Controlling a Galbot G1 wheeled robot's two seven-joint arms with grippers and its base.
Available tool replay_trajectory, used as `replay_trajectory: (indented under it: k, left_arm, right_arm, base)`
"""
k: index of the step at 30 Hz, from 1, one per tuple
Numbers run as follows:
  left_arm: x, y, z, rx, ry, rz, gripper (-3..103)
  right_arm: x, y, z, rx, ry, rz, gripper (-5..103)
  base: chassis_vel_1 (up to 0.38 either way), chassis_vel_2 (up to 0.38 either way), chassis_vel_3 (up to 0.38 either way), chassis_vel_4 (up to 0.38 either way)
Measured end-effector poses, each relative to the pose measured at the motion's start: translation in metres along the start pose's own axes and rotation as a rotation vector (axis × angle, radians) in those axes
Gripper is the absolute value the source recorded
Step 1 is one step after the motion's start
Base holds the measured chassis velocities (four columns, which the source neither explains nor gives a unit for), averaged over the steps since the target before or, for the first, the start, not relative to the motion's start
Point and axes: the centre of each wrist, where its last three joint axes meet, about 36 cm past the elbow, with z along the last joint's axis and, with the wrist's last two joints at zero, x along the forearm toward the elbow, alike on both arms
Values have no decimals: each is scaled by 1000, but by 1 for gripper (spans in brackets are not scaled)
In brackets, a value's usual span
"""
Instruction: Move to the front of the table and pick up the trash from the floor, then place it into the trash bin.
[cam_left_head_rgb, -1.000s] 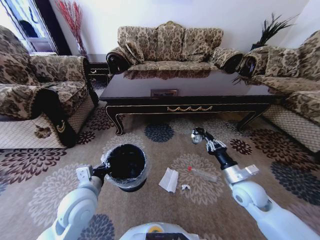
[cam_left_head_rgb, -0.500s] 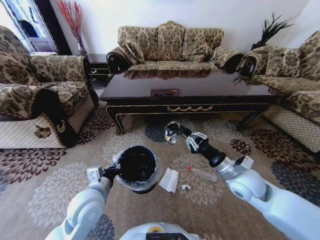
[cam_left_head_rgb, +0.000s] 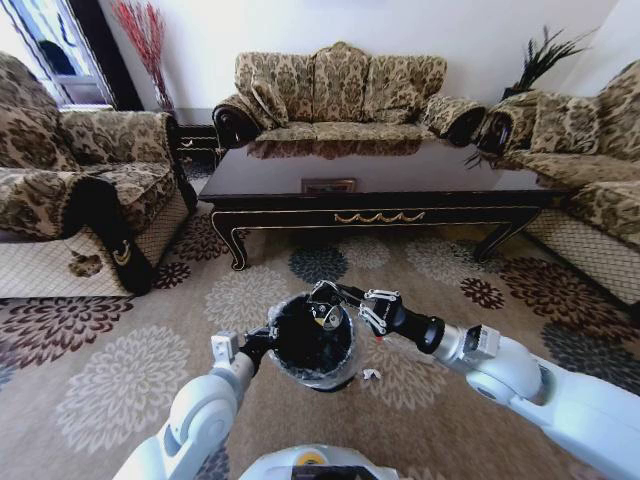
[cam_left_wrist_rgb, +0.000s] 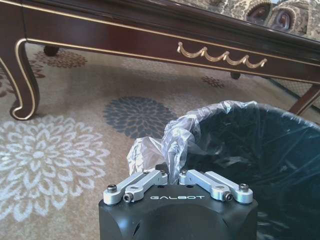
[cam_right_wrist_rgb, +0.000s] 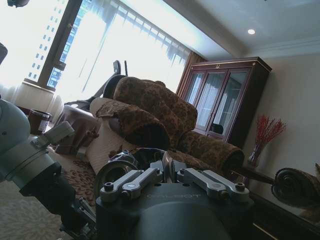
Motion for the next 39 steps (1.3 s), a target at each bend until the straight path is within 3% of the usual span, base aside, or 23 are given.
replay_trajectory:
  k: [7, 16, 18, 20, 23, 25, 26, 28, 30, 33, 39]
  left_arm:
    - [4, -1, -2, 16, -21, 35, 4]
    - [12, 2, -6, 23, -36, 26, 4]
    - [13, 4, -7, 22, -38, 22, 4]
    - [13, 4, -7, 22, -39, 21, 4]
    - [13, 5, -8, 21, -42, 18, 4]
    - [13, 5, -8, 21, -42, 18, 4]
    - [13, 5, -8, 21, -43, 18, 4]
    - [13, 9, -11, 22, -52, 4, 4]
    - [13, 11, -11, 23, -55, -6, 4]
    - [15, 22, -16, 28, -53, -67, 4]
    - [27, 41, -30, 18, -21, -180, 4]
  right_arm:
    - [8, 5, 23, 26, 47, -11, 8]
    - [17, 5, 46, 31, 99, 11, 7]
    - [18, 6, 46, 26, 100, 9, 17]
    - [18, 6, 46, 25, 99, 9, 17]
    - [18, 7, 46, 20, 97, 9, 33]
    - [18, 7, 46, 20, 97, 9, 33]
    - [19, 7, 47, 20, 96, 9, 38]
    - [18, 4, 45, -4, 69, 30, 60]
    - [16, 3, 43, -18, 54, 42, 65]
    - [12, -4, 34, -53, 11, 94, 82]
    - [14, -10, 34, -80, 36, 252, 96]
  base:
    - [0, 0, 0, 0]
    - [0, 0, 0, 0]
    - [0, 0, 0, 0]
    - [0, 0, 0, 0]
    - [0, 0, 0, 0]
    - [0, 0, 0, 0]
    - [0, 0, 0, 0]
    - [0, 0, 0, 0]
    - [0, 0, 0, 0]
    - [0, 0, 0, 0]
    - [0, 0, 0, 0]
